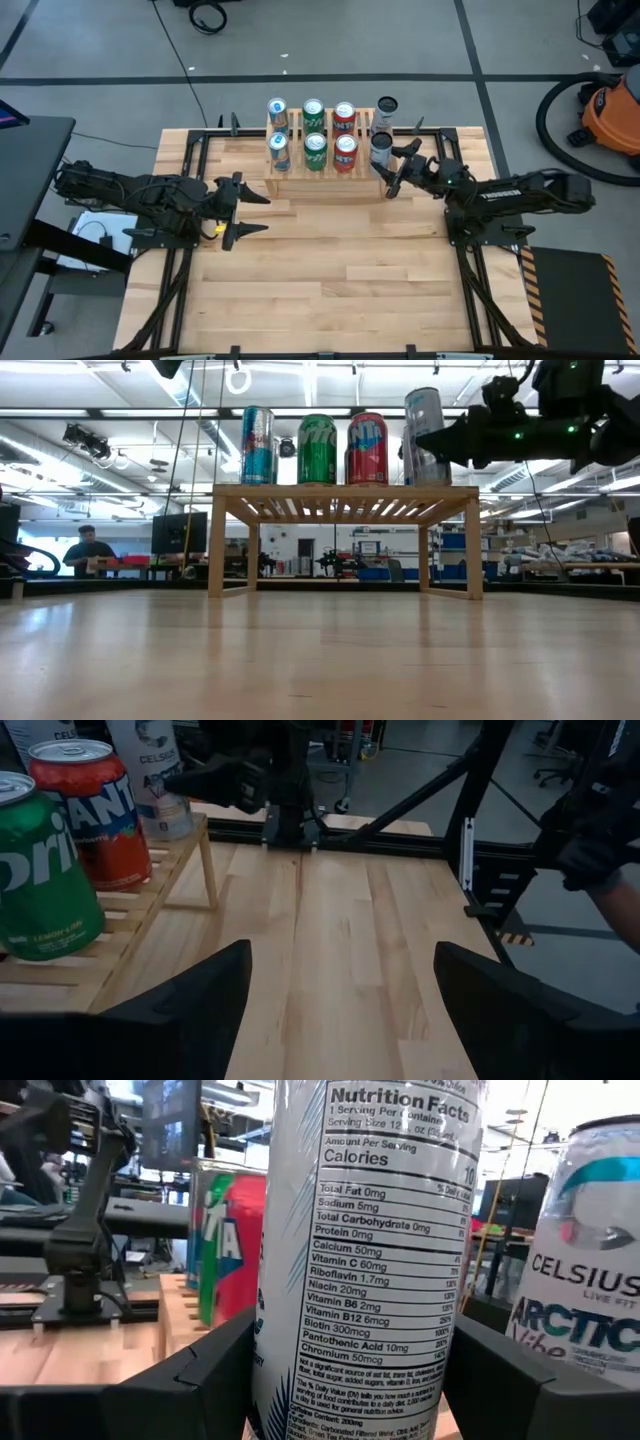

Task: Place canned beverage on shelf
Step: Align the white soda can with the other white soda can on the shelf, then return to home Position

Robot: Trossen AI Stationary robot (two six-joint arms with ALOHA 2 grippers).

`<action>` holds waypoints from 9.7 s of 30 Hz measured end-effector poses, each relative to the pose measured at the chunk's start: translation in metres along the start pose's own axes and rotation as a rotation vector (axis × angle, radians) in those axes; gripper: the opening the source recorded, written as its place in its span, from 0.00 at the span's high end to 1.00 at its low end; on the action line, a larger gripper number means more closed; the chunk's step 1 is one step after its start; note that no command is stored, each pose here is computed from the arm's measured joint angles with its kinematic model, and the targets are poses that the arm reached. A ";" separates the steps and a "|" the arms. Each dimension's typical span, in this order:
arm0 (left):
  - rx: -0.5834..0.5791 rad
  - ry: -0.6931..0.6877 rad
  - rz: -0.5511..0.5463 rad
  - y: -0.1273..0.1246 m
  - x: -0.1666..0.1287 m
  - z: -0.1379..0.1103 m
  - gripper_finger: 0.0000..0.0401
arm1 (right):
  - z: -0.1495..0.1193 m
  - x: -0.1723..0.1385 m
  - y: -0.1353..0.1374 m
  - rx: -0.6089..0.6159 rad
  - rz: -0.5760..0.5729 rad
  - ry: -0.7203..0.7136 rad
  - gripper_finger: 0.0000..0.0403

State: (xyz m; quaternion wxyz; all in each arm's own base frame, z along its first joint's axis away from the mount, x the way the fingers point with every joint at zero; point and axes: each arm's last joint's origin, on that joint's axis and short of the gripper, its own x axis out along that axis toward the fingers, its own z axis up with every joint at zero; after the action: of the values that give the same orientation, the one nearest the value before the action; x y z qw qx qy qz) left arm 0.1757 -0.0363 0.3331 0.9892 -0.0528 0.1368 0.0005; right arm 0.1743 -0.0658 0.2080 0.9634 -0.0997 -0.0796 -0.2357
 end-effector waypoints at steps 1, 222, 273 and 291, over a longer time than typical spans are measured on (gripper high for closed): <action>0.001 0.000 0.000 0.000 0.000 0.000 0.21 | -0.001 0.001 -0.001 -0.003 0.006 -0.001 0.33; 0.026 0.005 0.000 0.000 0.000 0.000 0.21 | 0.101 0.013 -0.035 0.034 0.109 0.456 0.22; -0.026 -0.120 0.176 0.030 -0.100 -0.012 0.21 | 0.189 -0.111 -0.042 0.288 0.266 0.154 0.04; -0.015 -0.148 0.288 0.040 -0.057 -0.109 0.21 | 0.113 -0.126 -0.029 0.292 0.305 0.015 0.04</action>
State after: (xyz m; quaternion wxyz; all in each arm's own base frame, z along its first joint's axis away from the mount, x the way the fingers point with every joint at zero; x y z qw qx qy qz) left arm 0.0912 -0.0073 0.2403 0.9858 -0.0400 0.0699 0.1471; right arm 0.0384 -0.0095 0.2964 0.9927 0.0320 -0.0898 -0.0739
